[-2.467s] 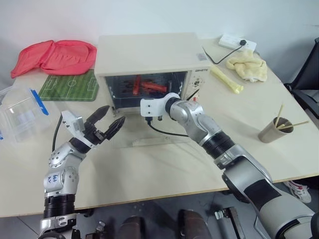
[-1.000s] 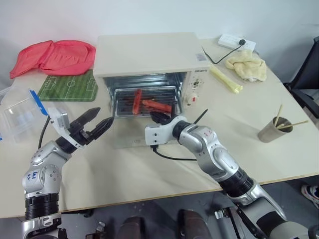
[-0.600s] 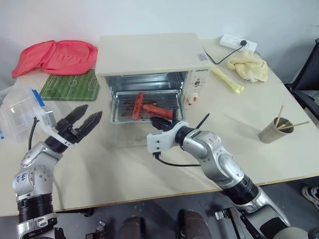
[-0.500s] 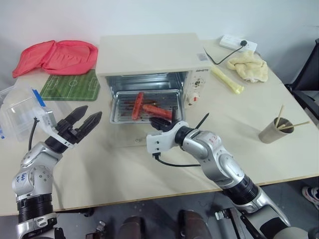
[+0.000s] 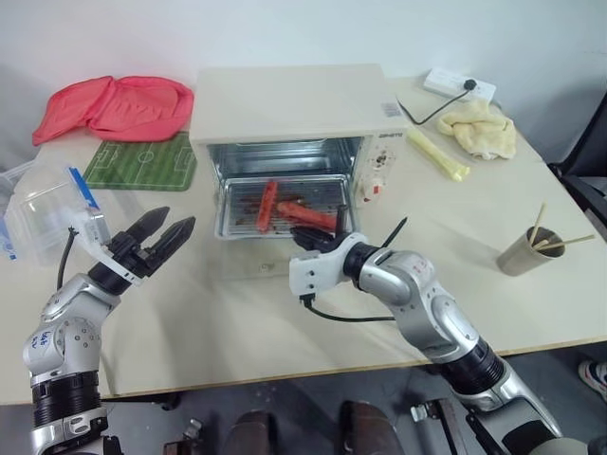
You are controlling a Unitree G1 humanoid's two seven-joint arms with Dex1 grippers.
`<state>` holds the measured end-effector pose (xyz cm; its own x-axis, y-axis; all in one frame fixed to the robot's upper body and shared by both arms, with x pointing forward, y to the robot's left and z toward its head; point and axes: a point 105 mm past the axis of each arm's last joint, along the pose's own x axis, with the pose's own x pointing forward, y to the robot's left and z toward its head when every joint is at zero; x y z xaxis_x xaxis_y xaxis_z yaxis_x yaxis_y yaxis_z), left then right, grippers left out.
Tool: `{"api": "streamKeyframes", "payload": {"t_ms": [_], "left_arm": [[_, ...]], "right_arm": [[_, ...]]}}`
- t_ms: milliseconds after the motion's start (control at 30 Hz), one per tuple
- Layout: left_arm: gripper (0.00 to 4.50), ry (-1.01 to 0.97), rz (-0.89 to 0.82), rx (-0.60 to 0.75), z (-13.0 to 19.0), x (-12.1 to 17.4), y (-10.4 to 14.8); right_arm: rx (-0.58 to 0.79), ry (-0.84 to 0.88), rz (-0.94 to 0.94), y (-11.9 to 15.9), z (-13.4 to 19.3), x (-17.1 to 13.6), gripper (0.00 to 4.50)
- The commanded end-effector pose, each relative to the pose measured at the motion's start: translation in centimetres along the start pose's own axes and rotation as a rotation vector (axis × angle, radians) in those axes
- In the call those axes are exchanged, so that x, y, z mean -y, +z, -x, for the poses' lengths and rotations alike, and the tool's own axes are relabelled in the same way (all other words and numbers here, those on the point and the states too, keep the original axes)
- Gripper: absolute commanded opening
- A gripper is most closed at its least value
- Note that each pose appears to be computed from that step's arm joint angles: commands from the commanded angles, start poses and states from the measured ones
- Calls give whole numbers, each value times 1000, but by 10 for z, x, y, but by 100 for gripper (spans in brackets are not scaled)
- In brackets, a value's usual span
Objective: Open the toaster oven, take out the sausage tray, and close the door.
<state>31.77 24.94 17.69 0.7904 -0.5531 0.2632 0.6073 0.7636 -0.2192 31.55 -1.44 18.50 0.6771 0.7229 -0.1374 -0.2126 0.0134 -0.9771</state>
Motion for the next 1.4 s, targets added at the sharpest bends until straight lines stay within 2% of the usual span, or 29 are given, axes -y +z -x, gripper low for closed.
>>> {"api": "streamKeyframes", "payload": {"t_ms": [33, 267, 400, 500, 600, 733, 1033, 1267, 1400], "left_arm": [[450, -22, 0, 26, 1, 6, 8], [450, -42, 111, -30, 4, 15, 1], [450, -51, 365, -196, 5, 28, -15], [450, -70, 546, -253, 4, 36, -17], [450, -94, 681, -262, 1, 43, -15], [450, -119, 795, -182, -6, 49, -4], [450, -136, 953, -181, -9, 70, -6], [450, -114, 976, -250, -5, 83, -27], [369, -136, 991, -248, -12, 88, -30]], "right_arm": [[60, -50, 24, 11, 13, 13, 7], [126, 0, 68, 12, 30, 4, 7], [158, 6, 113, 9, 40, 5, 7], [176, 9, 153, 8, 43, 5, 7], [209, 17, 181, 9, 46, 5, 7], [242, 25, 201, 10, 49, 3, 7], [248, 24, 211, 8, 48, 5, 7], [249, 21, 211, 6, 45, 6, 7], [265, 25, 197, 8, 45, 7, 0]]}}
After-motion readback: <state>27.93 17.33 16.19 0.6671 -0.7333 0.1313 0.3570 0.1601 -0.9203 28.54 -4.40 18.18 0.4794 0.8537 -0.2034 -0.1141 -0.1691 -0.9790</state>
